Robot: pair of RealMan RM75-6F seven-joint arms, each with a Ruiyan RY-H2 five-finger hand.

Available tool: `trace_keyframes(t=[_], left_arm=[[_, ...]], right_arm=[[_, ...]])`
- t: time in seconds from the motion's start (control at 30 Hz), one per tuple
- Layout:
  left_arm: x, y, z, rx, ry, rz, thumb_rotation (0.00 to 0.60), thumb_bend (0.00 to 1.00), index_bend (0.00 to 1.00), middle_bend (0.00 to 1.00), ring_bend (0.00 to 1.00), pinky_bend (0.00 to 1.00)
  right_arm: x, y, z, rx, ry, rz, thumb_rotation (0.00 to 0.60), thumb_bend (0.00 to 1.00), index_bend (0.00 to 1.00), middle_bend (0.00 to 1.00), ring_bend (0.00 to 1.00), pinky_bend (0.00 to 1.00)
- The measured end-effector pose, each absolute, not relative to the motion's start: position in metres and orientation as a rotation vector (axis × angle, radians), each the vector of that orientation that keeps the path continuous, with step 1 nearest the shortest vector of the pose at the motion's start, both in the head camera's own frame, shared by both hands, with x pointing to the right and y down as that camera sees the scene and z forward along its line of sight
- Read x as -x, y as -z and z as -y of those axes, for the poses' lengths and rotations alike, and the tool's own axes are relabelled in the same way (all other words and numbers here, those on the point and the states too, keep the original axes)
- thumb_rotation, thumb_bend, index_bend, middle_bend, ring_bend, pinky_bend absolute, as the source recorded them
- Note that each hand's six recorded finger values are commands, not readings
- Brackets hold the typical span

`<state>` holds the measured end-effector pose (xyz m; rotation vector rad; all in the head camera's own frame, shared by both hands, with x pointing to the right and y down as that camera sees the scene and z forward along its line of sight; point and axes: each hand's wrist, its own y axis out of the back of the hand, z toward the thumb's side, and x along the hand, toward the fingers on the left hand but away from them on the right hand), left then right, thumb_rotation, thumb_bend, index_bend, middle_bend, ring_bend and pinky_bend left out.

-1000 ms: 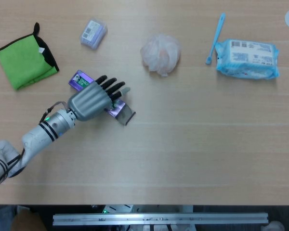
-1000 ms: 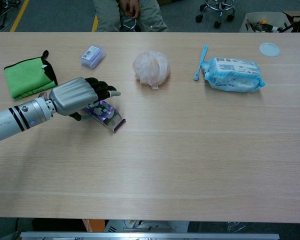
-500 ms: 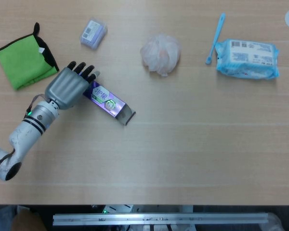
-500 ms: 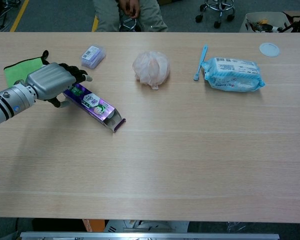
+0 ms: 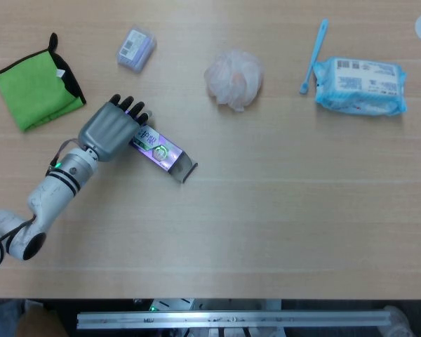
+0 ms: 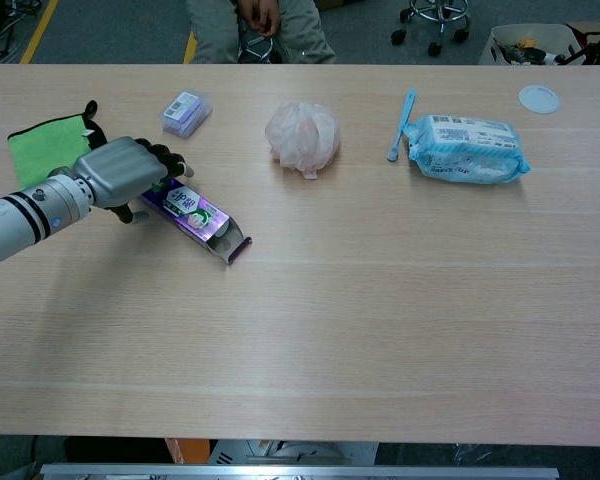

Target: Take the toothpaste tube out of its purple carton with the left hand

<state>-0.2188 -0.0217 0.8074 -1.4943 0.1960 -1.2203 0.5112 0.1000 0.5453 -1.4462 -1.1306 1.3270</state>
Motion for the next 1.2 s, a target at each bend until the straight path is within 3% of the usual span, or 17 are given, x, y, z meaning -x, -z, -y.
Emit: trace_keyframes(t=[0.17, 0.43, 0.83, 1.2], left_arm=[[0.218, -0.809, 0.024, 1.479, 1.213, -0.200, 0.600, 0.26, 0.30, 0.31, 0.25, 0.27], [0.225, -0.803, 0.027, 1.436, 1.206, -0.222, 0.600, 0.26, 0.43, 0.49, 0.40, 0.48], [0.228, -0.766, 0.015, 1.237, 1.147, -0.229, 0.600, 0.26, 0.44, 0.51, 0.41, 0.49], [0.199, -0.720, -0.016, 0.964, 1.112, -0.248, 0.600, 0.26, 0.42, 0.50, 0.40, 0.49]], right_arm=[[-0.513, -0.546, -0.100, 1.447, -1.329, 1.132, 0.600, 0.28, 0.42, 0.42, 0.43, 0.49], [-0.511, -0.547, -0.099, 1.455, -1.321, 1.127, 0.600, 0.28, 0.42, 0.42, 0.43, 0.49], [-0.505, -0.550, -0.097, 1.479, -1.292, 1.118, 0.600, 0.28, 0.42, 0.42, 0.43, 0.49], [-0.503, -0.548, -0.098, 1.485, -1.280, 1.118, 0.600, 0.28, 0.42, 0.42, 0.43, 0.49]])
